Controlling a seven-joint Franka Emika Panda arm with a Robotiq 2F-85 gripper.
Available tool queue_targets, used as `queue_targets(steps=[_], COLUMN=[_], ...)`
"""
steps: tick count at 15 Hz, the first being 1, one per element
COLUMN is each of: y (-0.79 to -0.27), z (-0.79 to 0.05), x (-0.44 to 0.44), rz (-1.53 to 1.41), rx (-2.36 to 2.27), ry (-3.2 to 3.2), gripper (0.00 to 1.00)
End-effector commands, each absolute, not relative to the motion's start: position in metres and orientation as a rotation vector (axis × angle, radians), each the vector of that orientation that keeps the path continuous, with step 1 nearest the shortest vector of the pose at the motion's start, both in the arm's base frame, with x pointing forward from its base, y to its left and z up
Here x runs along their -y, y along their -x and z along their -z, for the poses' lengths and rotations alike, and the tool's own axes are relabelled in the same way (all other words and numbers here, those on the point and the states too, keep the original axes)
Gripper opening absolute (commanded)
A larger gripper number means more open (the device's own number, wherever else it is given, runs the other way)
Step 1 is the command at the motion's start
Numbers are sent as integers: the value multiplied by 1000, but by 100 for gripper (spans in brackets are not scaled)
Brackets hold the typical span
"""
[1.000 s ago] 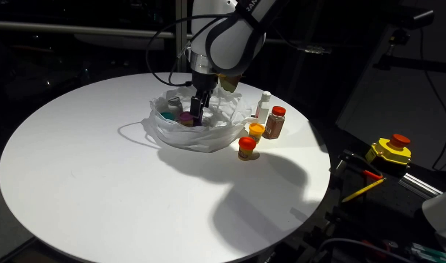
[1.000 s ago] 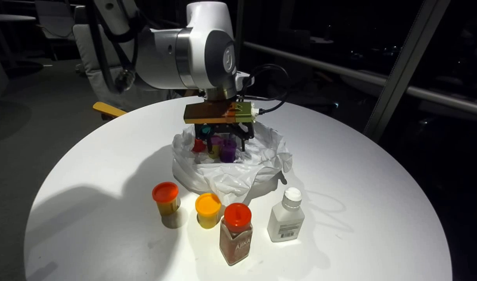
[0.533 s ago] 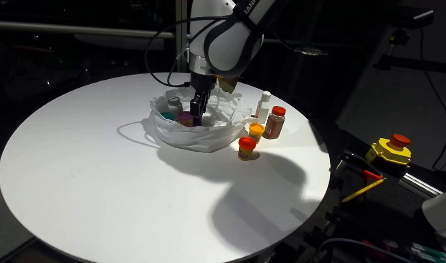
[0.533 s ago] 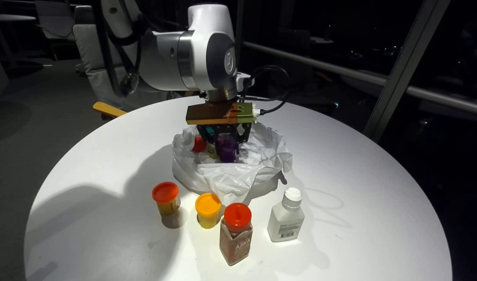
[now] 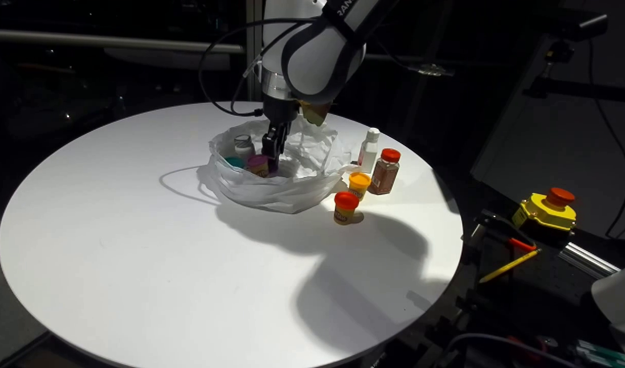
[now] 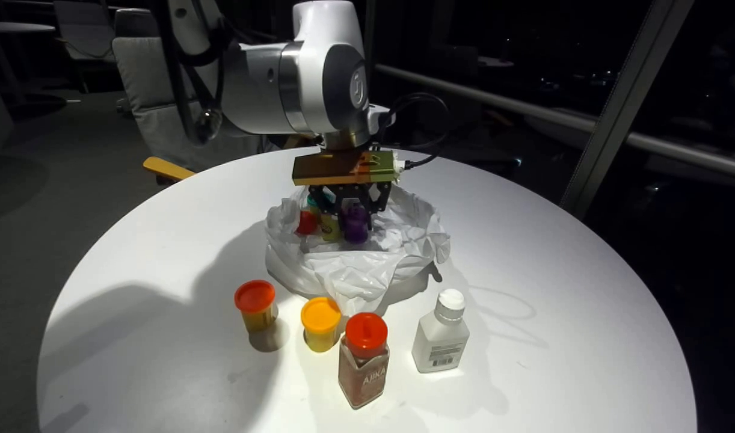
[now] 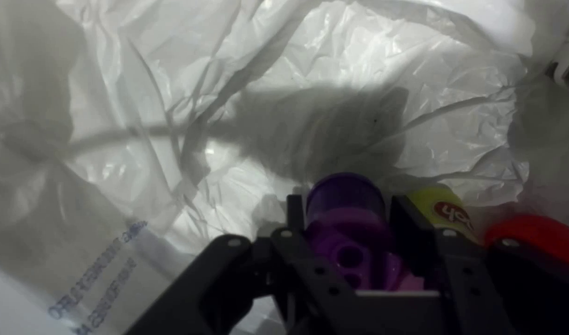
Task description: Pick up the bottles and containers from the plastic bag and put them on the table.
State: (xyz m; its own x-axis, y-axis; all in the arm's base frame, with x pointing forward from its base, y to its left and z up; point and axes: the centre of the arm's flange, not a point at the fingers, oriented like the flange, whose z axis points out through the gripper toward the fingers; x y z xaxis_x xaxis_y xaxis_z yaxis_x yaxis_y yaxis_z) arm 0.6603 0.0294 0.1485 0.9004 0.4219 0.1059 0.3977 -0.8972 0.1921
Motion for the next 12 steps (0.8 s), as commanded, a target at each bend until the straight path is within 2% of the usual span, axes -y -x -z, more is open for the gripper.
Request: queue_targets(steps=[1,6,12], y=[-655,-619,-536], z=[-184,-233,-261], x=[-33,-32,-66], rz=[-227,-210,-225], rx=[-578,-397,-352], ry=[-2903,-2916,-2929], gripper=[25,25,25])
